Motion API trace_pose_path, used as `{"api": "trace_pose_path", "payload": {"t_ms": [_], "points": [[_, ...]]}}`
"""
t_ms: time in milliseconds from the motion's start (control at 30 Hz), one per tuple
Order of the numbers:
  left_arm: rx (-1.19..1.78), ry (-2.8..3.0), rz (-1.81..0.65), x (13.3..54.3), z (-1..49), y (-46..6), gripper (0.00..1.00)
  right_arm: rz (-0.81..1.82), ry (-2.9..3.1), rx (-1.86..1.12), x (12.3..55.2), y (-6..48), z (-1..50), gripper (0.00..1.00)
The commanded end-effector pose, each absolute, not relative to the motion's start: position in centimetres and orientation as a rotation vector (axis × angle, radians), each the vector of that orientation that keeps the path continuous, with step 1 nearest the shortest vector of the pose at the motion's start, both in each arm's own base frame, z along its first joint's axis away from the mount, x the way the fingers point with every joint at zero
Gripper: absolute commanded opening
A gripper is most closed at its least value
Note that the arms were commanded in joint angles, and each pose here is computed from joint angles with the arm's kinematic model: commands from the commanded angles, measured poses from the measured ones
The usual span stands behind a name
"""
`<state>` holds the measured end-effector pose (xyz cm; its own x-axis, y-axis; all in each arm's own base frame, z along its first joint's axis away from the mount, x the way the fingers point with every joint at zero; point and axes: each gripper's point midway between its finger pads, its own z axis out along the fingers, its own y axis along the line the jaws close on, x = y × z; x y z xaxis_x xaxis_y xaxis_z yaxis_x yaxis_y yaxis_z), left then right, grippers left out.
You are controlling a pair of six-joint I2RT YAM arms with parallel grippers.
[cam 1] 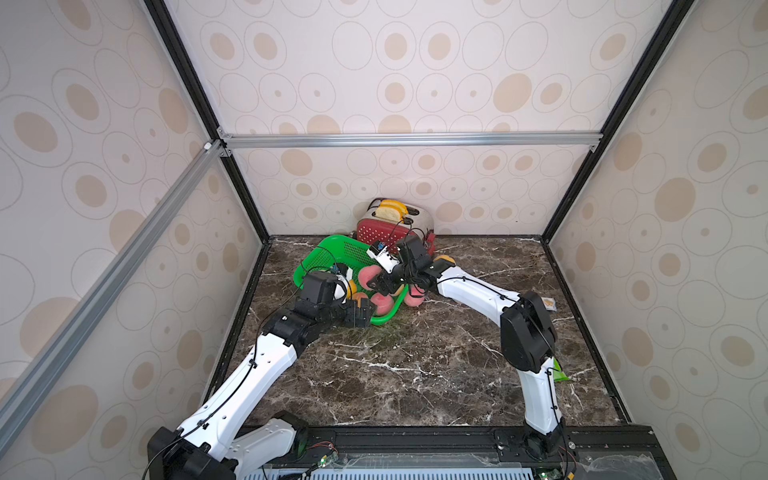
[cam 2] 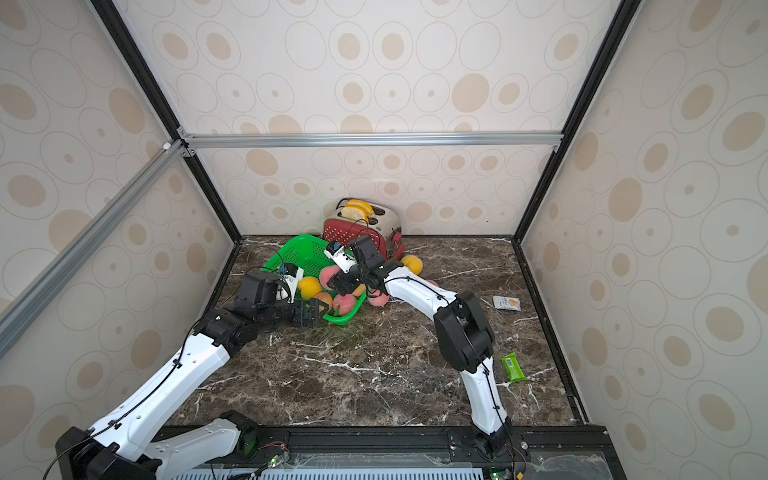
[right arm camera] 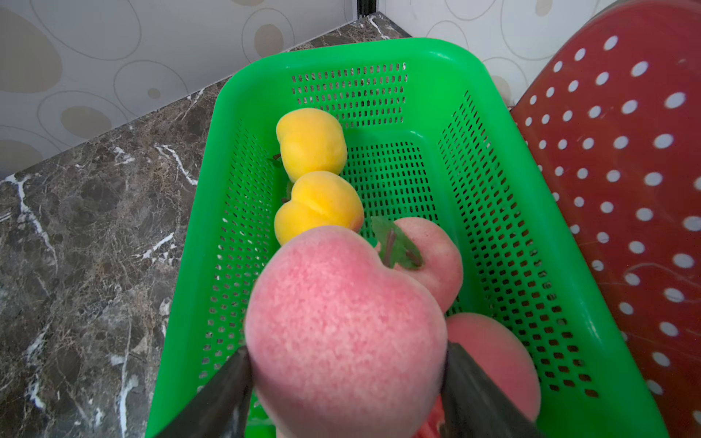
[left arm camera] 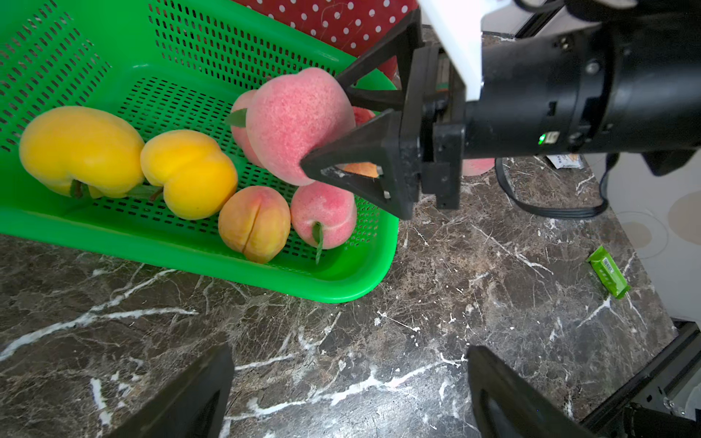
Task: Put the peaches into the basket
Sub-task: Place the peach in the basket.
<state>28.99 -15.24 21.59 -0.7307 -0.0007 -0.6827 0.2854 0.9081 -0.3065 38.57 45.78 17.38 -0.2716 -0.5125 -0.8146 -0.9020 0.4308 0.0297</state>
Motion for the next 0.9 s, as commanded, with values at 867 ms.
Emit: {"api": "trace_pose_path", "payload": {"t_ms": [867], "points": [[0.190, 2.340, -0.511, 28.9, 21.8, -14.8, 0.98, 0.512, 1.944, -1.130, 39.4, 43.0, 20.1, 0.86]]}}
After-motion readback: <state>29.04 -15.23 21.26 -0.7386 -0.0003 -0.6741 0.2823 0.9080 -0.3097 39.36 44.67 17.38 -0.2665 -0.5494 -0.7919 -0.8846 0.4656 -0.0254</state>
